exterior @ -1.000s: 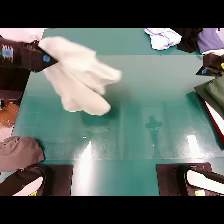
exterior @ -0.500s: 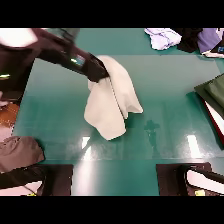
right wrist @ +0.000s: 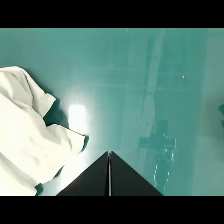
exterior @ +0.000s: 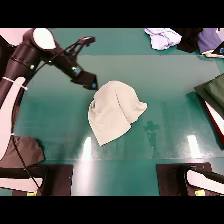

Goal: Fold the shirts.

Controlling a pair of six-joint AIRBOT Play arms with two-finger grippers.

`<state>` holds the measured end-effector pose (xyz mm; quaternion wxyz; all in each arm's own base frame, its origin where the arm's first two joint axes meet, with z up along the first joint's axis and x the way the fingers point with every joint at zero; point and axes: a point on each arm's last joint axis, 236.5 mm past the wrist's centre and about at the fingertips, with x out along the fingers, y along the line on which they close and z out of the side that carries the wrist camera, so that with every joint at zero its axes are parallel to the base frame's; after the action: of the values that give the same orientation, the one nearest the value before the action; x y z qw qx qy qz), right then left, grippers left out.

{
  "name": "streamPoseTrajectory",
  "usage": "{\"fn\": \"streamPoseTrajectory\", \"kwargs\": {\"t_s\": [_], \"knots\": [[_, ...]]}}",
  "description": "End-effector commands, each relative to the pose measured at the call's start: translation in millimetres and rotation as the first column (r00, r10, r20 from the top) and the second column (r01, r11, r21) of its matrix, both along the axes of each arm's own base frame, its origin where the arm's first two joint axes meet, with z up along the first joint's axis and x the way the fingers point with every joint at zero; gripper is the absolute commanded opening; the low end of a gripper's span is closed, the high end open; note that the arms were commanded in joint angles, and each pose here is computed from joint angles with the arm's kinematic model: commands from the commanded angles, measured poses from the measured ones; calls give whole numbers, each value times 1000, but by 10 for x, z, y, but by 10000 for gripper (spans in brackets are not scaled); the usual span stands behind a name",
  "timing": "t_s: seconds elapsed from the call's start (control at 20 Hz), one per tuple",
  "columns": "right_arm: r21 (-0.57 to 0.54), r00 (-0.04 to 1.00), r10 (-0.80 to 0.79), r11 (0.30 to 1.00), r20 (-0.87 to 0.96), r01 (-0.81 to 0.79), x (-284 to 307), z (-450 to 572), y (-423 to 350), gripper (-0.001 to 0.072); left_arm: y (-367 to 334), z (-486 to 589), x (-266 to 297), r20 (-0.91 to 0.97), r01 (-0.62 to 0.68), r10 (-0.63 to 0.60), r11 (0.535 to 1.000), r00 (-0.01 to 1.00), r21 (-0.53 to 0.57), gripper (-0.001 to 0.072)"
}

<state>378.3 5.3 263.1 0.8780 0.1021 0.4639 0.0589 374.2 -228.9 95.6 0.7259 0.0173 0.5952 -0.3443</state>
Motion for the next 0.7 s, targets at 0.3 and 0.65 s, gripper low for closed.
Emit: {"fn": "streamPoseTrajectory", "kwargs": {"t_s": [0.3,0.65], "knots": [[-1,1000,0,1000,-3,0,-6,-2,-1,20,387,-1484,-879,-313,-209,201,978,928,6,645],[1,1000,2,1000,-4,-2,-9,-5,4,19,148,-1674,-741,-281,-316,283,945,917,-79,645]]}}
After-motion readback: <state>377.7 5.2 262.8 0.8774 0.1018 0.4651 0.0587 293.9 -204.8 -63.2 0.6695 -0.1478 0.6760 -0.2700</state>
